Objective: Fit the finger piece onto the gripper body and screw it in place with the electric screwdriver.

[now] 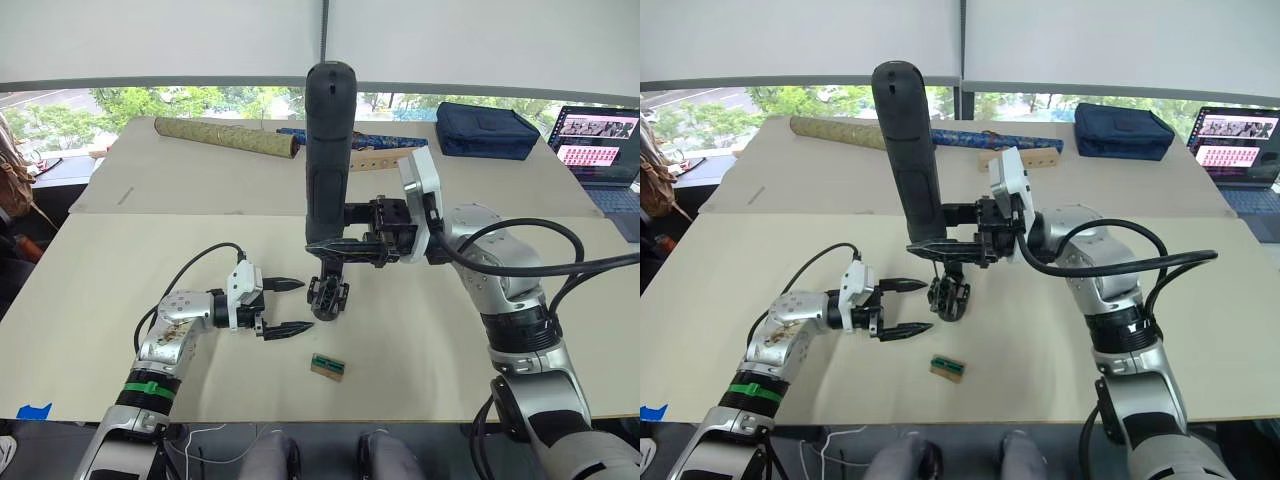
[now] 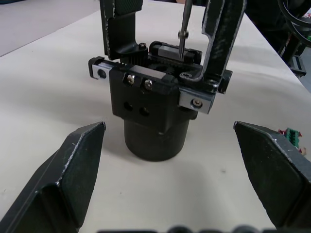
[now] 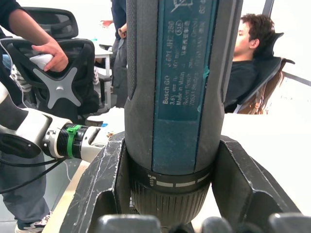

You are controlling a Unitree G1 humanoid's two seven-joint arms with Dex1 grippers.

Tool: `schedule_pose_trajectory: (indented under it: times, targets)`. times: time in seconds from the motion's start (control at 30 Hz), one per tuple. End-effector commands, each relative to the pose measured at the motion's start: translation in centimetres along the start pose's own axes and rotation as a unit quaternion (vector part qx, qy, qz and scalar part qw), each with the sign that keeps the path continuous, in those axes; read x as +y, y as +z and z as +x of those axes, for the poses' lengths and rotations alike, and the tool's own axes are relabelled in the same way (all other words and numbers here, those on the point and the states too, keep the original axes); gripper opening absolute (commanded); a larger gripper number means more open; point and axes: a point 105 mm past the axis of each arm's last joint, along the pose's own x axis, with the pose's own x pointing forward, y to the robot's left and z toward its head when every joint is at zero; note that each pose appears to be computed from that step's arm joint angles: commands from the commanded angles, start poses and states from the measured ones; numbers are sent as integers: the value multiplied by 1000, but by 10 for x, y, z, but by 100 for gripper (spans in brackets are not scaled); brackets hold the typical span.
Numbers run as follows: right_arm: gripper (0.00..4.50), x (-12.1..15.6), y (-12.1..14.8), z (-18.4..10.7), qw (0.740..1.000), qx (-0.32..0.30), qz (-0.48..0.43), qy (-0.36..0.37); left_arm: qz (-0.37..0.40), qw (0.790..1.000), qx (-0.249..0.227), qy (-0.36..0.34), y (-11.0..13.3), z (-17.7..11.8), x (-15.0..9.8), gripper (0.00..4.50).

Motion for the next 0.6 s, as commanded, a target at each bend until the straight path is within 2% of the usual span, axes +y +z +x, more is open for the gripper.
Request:
schedule_pose_trajectory:
  times: [0.03, 0.6]
  targets:
    - [190, 1, 12, 1, 999, -15, -28, 3, 19, 1000, -3, 1, 5, 2, 3, 450]
    - [190, 3, 11, 2, 1000, -21, -23, -3, 14, 1000, 6, -6, -3, 7, -2, 450]
